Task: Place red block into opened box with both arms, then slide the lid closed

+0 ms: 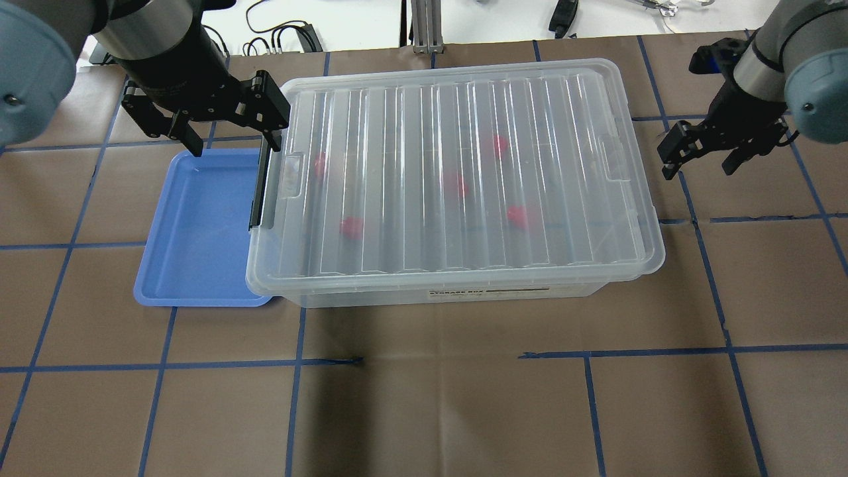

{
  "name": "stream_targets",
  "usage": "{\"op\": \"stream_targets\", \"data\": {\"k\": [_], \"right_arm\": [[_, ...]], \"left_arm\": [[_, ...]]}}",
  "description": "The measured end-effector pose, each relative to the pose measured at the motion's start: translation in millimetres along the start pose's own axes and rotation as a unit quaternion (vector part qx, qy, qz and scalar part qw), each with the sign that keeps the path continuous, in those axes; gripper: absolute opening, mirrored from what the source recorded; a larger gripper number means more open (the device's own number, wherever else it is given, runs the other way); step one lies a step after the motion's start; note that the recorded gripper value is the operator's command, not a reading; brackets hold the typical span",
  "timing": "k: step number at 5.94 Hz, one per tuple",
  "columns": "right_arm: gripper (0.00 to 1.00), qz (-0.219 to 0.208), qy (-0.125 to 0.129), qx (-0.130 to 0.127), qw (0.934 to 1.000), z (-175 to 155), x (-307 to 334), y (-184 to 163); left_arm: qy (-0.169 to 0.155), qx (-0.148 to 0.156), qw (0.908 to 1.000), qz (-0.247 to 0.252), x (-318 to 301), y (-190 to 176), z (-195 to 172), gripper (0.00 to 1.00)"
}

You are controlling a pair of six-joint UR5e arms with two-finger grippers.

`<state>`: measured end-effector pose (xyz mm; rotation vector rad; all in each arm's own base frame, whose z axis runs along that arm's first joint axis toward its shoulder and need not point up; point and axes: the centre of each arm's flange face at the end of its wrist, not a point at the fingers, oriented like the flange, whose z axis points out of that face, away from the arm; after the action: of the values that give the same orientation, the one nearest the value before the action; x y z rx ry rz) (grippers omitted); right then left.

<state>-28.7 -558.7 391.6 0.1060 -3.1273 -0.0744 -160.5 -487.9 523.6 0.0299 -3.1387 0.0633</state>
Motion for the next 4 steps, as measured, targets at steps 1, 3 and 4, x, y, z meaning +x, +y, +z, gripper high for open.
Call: {"op": "stream_targets", "data": {"k": [1, 3, 4], "right_arm": [[1.0, 0.011, 0.012, 0.008, 0.9998, -51, 0, 3], [1.0, 0.051, -0.002, -0.002, 0.9987, -122, -58, 17], [1.0, 0.055, -0.003, -0.001, 0.9985, -134, -107, 20]], "left_arm": [[0.0, 0.0, 1.0, 0.0, 0, 0, 0, 0.98], [0.0, 0.0, 1.0, 0.0, 0, 1, 0, 0.98], [0.0, 0.001, 1.0, 0.0, 0, 1, -1, 0.98]]}}
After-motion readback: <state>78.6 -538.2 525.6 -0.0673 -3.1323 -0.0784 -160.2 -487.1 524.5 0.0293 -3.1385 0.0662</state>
